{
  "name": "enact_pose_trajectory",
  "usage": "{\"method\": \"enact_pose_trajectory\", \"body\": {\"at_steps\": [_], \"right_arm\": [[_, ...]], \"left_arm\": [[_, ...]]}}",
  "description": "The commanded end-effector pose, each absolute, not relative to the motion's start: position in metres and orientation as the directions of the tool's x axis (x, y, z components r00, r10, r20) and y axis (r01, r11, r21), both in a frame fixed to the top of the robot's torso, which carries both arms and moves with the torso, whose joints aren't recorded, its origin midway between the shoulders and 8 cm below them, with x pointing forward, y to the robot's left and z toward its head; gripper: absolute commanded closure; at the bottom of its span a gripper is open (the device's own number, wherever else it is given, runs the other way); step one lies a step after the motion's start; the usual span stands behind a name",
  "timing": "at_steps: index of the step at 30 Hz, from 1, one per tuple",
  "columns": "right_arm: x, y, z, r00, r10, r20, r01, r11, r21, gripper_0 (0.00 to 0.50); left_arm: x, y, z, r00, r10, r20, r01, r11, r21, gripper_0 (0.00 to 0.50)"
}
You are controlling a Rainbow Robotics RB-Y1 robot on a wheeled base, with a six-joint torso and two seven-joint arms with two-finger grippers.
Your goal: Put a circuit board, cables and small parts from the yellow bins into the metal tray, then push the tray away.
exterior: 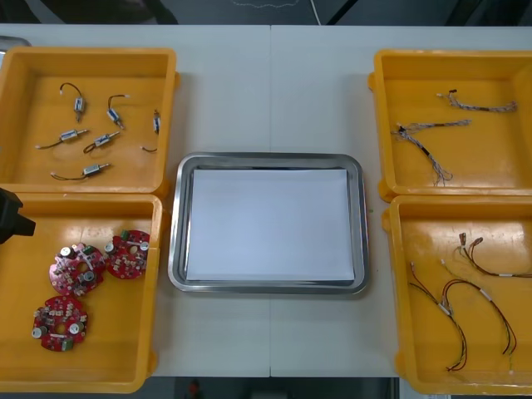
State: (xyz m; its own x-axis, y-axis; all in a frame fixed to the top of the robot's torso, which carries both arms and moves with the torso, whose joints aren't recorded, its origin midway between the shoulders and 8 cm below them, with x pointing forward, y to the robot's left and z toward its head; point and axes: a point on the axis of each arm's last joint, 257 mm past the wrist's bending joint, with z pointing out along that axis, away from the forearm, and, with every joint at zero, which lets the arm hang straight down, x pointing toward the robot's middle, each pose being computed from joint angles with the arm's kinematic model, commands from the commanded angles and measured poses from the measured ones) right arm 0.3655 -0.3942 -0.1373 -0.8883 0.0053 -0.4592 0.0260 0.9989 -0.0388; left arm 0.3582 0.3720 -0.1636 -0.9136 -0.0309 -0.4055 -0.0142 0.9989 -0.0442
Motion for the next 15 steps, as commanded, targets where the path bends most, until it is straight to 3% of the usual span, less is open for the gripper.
{"method": "enact_pose_trajectory", "body": {"at_steps": [1, 4, 6, 15], "right_arm": [[0.353, -0.395, -0.152, -0.902, 0.043, -0.43, 0.054, 0.998, -0.013, 0.0], [0.355, -0.395, -0.151, -0.898, 0.054, -0.437, 0.064, 0.998, -0.009, 0.0], [0.355, -0.393, -0.153, -0.898, 0.06, -0.436, 0.067, 0.998, -0.001, 0.0], [0.357, -0.392, -0.162, -0.888, 0.135, -0.44, 0.134, 0.99, 0.035, 0.0]], "left_arm": [[0.363, 0.364, -0.158, -0.909, 0.017, -0.416, 0.037, 0.999, -0.04, 0.0], [0.363, 0.364, -0.158, -0.909, 0.017, -0.416, 0.037, 0.999, -0.04, 0.0], [0.355, 0.356, -0.175, -0.925, 0.007, -0.379, 0.038, 0.997, -0.073, 0.0], [0.353, 0.348, -0.175, -0.918, 0.018, -0.396, 0.055, 0.995, -0.082, 0.0]]}}
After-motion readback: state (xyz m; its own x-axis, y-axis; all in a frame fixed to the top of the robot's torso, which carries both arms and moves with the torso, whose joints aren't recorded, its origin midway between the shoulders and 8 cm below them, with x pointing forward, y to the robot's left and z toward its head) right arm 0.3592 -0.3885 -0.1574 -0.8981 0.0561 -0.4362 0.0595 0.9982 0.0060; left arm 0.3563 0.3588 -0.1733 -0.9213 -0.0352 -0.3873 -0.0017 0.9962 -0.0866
